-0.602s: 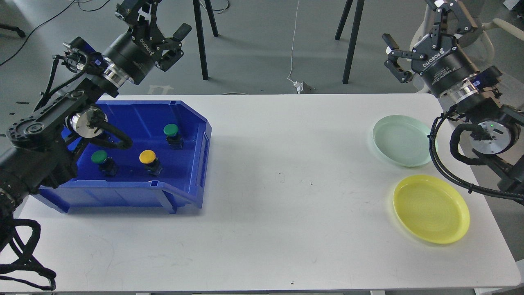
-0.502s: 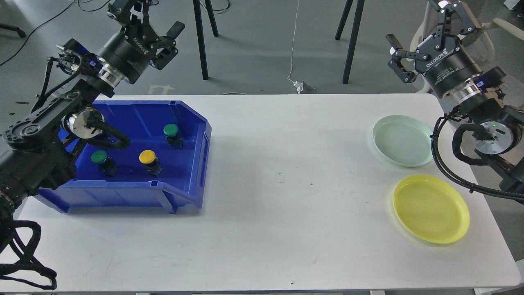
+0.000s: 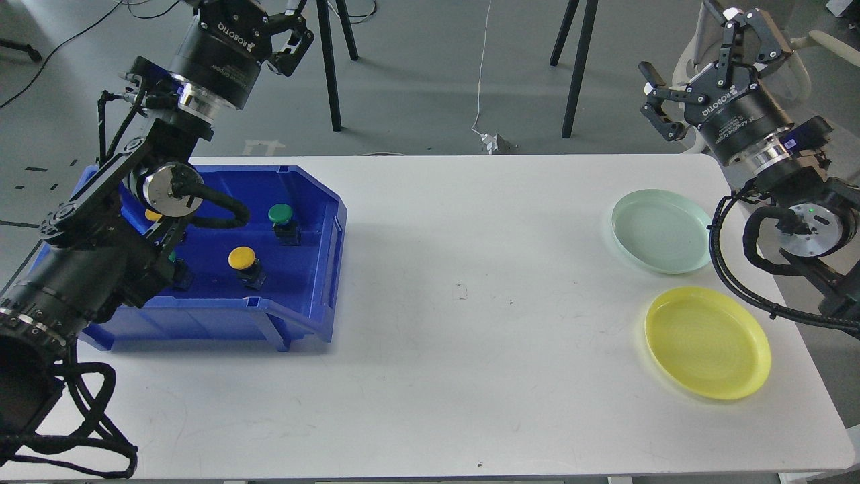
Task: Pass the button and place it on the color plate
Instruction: 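Move the left gripper over the blue bin toward the yellow button, then lower the left gripper into the bin and grasp the yellow button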
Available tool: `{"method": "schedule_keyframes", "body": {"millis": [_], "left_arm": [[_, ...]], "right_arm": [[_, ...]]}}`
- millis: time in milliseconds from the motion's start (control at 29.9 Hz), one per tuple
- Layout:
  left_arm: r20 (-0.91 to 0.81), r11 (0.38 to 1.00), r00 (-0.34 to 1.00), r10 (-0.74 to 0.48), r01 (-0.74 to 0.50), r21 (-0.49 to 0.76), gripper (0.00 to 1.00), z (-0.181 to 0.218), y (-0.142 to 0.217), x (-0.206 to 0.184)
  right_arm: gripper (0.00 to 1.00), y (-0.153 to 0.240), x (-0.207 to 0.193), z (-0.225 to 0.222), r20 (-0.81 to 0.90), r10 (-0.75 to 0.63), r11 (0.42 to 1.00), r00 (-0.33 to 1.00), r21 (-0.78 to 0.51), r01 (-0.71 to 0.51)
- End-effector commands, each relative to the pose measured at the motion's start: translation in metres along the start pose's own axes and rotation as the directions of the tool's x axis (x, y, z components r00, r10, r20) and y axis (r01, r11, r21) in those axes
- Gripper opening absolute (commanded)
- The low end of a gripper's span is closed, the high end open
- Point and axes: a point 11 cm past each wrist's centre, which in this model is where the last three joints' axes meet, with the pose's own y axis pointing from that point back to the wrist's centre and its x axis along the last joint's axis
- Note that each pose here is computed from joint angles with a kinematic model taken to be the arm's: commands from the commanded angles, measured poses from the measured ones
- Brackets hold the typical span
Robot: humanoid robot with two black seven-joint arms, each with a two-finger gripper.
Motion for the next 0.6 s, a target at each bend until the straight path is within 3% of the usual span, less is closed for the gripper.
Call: {"method": "schedule_keyframes", "body": {"millis": [0, 134, 268, 435, 568], "left_arm": [[0.038, 0.982, 0.983, -0.181, 0.178, 0.064, 1.0, 0.004, -0.001, -0.045], [0.282, 0.921, 0.911, -0.3, 0.2, 0.334, 1.0, -0.015, 0.026, -0.049], [0.486, 0.779, 0.703, -0.52, 0.157, 0.607, 1.0, -0.009, 0.052, -0.028], [0.552, 0.609, 0.414, -0.724, 0.007, 0.793, 1.0, 0.028, 0.078, 0.007], [0.478, 0.467, 0.213, -0.852, -0.101, 0.878, 1.0, 0.038, 0.101, 0.025]], "right_arm": [[0.99, 0.0, 0.0, 0.003, 0.003, 0.003, 1.0, 1.0, -0.003, -0.003], [0.99, 0.006, 0.009, 0.006, -0.001, 0.031, 0.999, 1.0, -0.01, -0.031], [0.99, 0.012, 0.013, 0.012, 0.003, 0.043, 0.999, 0.999, -0.02, -0.043], [0.99, 0.014, 0.02, 0.014, -0.005, 0.069, 0.997, 0.998, -0.022, -0.069], [0.99, 0.011, 0.02, 0.026, 0.011, 0.081, 0.996, 0.997, -0.028, -0.08]]}}
